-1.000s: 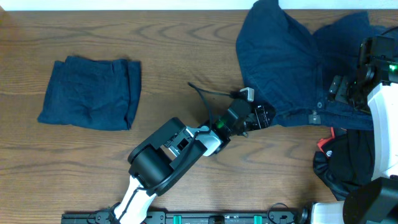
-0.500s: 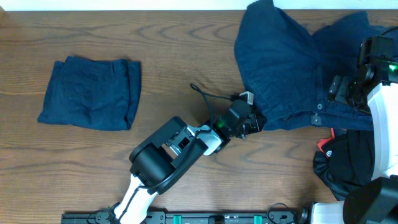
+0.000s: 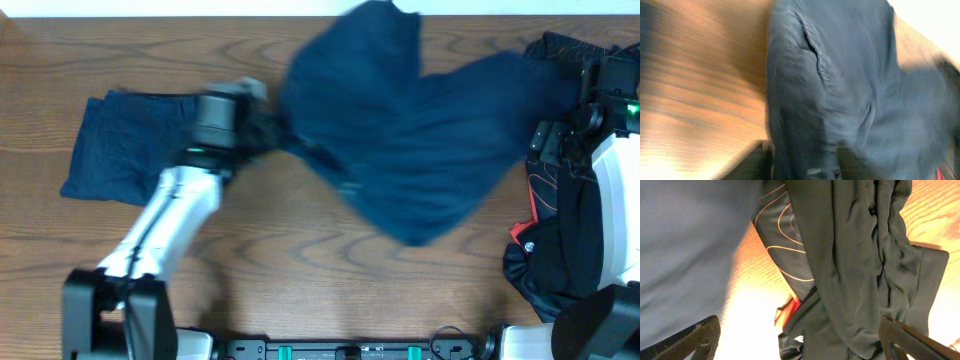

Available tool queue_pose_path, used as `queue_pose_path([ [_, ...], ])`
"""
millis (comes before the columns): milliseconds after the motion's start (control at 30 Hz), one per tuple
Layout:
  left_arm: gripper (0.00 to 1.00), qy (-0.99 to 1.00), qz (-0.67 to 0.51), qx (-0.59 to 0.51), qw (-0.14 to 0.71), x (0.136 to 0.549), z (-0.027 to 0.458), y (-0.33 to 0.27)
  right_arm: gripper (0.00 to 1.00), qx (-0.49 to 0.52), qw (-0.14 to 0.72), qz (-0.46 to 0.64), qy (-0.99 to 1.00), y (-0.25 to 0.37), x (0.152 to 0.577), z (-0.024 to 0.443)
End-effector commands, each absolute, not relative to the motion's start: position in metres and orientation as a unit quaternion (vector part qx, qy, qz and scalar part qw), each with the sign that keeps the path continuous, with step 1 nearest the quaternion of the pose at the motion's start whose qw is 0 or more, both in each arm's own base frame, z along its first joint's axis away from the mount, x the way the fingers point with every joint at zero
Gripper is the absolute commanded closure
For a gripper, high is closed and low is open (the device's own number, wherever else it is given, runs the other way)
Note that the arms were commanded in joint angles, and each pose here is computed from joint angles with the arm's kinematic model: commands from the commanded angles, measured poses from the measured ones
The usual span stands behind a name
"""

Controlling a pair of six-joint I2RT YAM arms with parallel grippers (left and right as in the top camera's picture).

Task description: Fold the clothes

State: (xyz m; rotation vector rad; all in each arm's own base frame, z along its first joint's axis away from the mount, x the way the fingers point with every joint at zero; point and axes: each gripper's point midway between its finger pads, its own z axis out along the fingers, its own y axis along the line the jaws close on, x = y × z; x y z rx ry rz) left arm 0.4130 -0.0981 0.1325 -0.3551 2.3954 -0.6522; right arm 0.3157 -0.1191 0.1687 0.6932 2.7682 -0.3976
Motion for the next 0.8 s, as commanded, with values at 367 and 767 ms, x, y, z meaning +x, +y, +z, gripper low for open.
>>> queue_pose_path([
  [367, 0.02, 0.953, -0.286, -0.102, 0.005, 0.276, 0.077, -0.154, 0.23, 0.146, 0.114, -0.025, 0.982, -0.079, 0.315, 0.159],
  [767, 0.23, 0.957, -0.285, 0.050, 0.020, 0.235, 0.052, -0.234, 0.85, 0.147, 0.093, 0.002, 0.985, -0.067, 0.301, 0.084],
])
